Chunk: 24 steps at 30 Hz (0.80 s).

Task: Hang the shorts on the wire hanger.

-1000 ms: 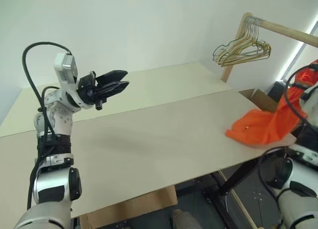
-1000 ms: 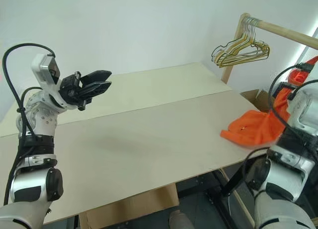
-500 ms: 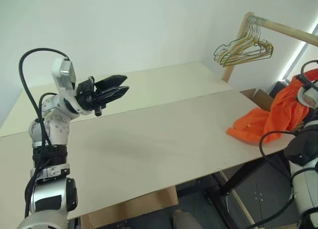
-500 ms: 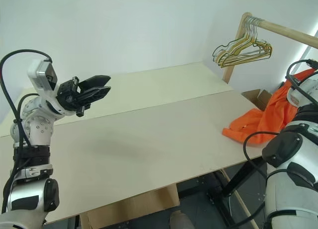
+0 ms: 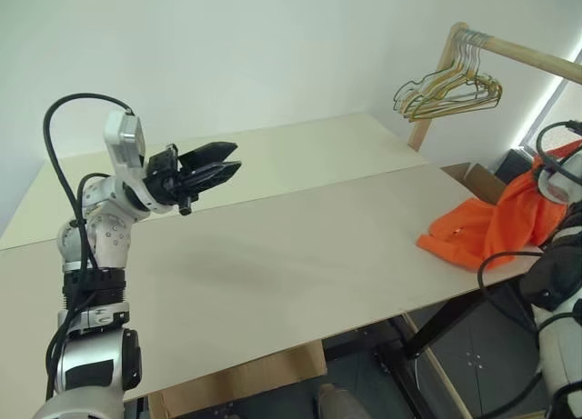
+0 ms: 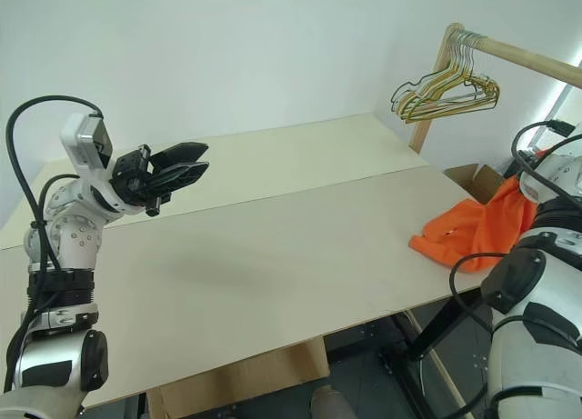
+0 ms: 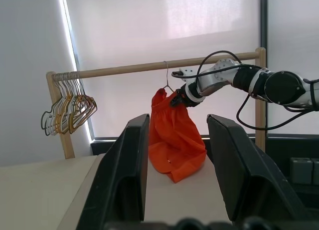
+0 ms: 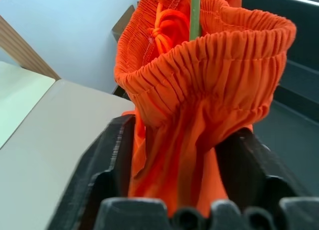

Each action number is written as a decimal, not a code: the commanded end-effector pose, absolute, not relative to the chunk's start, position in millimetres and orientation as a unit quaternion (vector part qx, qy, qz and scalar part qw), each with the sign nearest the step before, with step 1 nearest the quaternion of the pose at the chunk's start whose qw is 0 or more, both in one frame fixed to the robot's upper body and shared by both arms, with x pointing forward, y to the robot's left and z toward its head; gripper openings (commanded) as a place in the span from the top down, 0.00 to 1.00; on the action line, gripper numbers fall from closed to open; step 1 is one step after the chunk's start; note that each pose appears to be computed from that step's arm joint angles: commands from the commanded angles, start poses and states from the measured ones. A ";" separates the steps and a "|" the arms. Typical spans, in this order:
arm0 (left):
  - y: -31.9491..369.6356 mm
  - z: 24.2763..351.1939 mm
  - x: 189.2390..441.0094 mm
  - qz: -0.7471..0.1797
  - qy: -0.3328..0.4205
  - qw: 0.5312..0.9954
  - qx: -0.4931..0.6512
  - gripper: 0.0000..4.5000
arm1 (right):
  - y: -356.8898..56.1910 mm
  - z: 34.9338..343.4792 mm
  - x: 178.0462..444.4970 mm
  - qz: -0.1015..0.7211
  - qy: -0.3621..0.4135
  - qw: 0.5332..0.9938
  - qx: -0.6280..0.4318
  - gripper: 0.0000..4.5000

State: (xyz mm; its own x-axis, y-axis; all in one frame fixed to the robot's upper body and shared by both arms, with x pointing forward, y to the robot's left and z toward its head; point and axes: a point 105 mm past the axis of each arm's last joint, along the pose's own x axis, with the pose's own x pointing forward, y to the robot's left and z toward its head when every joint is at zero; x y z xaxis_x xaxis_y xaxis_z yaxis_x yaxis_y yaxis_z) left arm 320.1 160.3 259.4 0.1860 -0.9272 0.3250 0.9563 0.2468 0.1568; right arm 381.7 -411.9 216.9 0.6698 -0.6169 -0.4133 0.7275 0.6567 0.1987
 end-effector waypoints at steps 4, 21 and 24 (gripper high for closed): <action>160.7 268.7 314.4 -0.613 -0.199 0.764 -0.032 0.56 | -431.2 264.2 361.3 -0.440 0.070 0.886 0.126 0.01; 172.2 265.4 314.1 -0.601 -0.192 0.776 -0.022 0.56 | -366.3 370.4 364.9 -0.323 -0.126 0.930 -0.125 0.01; 186.5 260.4 311.3 -0.586 -0.177 0.791 -0.009 0.56 | -319.5 354.1 386.3 -0.160 -0.105 0.964 -0.182 0.01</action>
State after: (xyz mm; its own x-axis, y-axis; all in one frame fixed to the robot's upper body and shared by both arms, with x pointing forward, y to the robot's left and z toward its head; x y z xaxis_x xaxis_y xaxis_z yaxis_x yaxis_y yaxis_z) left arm 316.6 176.9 249.6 0.2427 -0.9286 0.2807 0.9464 0.2902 0.1420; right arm 382.3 -346.9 344.1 0.8699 -0.4354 0.2316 0.4864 0.8350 -0.2573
